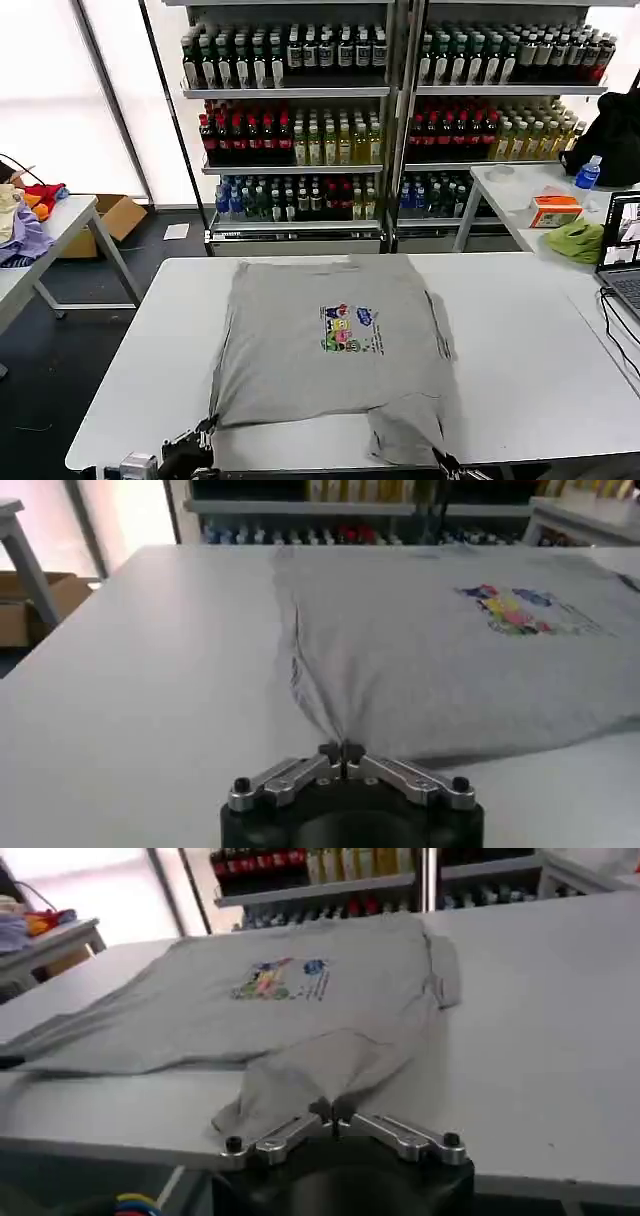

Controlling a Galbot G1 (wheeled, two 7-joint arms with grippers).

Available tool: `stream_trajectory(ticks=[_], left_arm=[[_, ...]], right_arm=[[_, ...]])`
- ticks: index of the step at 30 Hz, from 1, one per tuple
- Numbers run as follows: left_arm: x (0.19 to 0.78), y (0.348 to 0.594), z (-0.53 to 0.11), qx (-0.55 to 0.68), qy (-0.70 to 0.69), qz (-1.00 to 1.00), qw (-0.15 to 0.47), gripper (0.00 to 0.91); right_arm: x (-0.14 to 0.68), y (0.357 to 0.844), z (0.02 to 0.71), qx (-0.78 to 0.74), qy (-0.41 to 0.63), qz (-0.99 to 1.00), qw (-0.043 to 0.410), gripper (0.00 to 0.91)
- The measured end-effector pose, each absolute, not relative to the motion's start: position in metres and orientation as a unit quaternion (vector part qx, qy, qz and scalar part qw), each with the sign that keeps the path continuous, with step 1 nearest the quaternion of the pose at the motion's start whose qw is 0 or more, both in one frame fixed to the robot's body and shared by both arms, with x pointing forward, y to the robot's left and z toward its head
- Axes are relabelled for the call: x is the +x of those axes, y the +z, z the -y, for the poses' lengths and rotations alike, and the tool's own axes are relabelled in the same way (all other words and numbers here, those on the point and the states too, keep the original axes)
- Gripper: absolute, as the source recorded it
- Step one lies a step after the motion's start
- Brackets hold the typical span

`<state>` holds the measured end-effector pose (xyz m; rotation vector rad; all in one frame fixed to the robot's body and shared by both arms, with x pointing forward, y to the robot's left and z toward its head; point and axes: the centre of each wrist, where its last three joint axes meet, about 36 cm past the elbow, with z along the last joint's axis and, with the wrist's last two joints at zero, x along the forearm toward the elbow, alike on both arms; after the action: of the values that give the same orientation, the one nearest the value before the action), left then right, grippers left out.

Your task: Fold and organize the clothes.

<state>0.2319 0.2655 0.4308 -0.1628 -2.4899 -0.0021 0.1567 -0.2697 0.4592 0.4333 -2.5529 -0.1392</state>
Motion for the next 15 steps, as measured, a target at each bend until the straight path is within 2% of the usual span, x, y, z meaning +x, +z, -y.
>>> stream_trajectory(ticks=[6,15], left_arm=[[0.220,0.446,-0.271,-0.062,-0.010,0.946,0.318,0.010],[0.243,0.462,-0.284,-0.080,-0.015,0.956,0.281,0.010]], right_arm=[[0.161,0.464,0.266,0.168,-0.065,0.955,0.237,0.000],[0.218,0.462,0.266,0.151,-0.082,0.973,0.150,0.000]])
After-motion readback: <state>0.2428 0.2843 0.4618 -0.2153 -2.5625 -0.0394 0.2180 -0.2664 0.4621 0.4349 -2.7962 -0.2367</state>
